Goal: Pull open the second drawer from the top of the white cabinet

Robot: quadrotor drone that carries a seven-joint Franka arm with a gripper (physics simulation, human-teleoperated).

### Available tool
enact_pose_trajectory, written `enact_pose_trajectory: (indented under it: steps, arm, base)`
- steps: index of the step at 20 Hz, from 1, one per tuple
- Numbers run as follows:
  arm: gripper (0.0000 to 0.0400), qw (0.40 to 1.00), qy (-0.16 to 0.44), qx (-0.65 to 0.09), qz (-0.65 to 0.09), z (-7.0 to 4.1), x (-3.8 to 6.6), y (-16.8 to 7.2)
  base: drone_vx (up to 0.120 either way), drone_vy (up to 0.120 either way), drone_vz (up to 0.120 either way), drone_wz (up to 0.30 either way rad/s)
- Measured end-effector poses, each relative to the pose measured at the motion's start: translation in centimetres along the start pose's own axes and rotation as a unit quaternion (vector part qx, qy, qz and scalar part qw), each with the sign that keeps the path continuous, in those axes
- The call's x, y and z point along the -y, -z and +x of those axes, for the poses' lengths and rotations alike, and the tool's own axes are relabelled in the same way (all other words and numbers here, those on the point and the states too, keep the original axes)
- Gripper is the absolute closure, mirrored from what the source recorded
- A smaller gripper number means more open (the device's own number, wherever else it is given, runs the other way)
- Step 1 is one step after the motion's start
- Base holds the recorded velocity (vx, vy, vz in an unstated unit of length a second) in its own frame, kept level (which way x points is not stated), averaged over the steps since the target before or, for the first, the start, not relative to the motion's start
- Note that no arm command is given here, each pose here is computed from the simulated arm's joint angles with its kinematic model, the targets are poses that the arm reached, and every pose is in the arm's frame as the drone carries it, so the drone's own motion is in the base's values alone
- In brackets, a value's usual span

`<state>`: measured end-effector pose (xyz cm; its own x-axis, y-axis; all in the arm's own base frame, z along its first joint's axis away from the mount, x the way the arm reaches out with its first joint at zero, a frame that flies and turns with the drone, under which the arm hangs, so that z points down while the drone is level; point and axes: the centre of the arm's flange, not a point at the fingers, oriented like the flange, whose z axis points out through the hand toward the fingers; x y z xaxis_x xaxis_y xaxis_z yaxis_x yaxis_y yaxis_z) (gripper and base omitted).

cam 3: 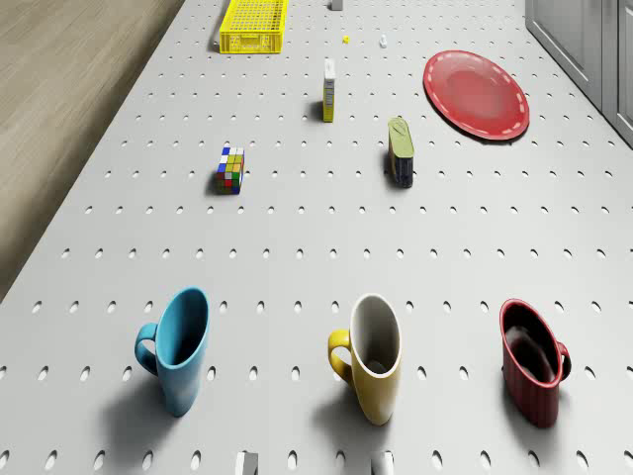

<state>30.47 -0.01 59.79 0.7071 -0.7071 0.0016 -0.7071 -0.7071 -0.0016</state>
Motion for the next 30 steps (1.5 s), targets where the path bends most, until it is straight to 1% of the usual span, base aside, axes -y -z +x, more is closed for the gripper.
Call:
enact_pose_trajectory:
  steps: [2, 5, 9, 13, 15, 19, 28, 29, 30]
  arm:
    - [0.0053, 1.000, 0.000, -0.001, 0.001, -0.2, -0.2, 1.5]
    - [0.0078, 1.000, 0.000, -0.001, 0.001, -0.3, -0.3, 3.7]
    - [0.0092, 1.000, 0.000, -0.002, 0.003, -0.2, -0.2, 6.1]
    - [0.0097, 1.000, 0.000, -0.004, 0.004, -0.1, -0.1, 7.8]
    - [0.0098, 1.000, 0.000, -0.004, 0.004, 0.0, 0.0, 8.3]
    - [0.0099, 1.000, 0.000, -0.005, 0.005, 0.0, 0.0, 8.9]
    - [0.0100, 1.000, 0.000, -0.008, 0.008, 0.0, 0.0, 9.3]
    - [0.0100, 1.000, 0.000, -0.003, 0.013, 0.0, -0.1, 9.3]
    - [0.0099, 0.997, -0.001, 0.044, 0.058, 0.9, -1.0, 9.2]
  base:
    - [0.000, 0.000, 0.000, 0.000]
    - [0.000, 0.000, 0.000, 0.000]
    - [0.000, 0.000, 0.000, 0.000]
    - [0.000, 0.000, 0.000, 0.000]
    - [0.000, 0.000, 0.040, 0.000]
    - [0.000, 0.000, 0.120, 0.000]
    - [0.000, 0.000, 0.120, 0.000]
    - [0.000, 0.000, 0.120, 0.000]
    - [0.000, 0.000, 0.040, 0.000]
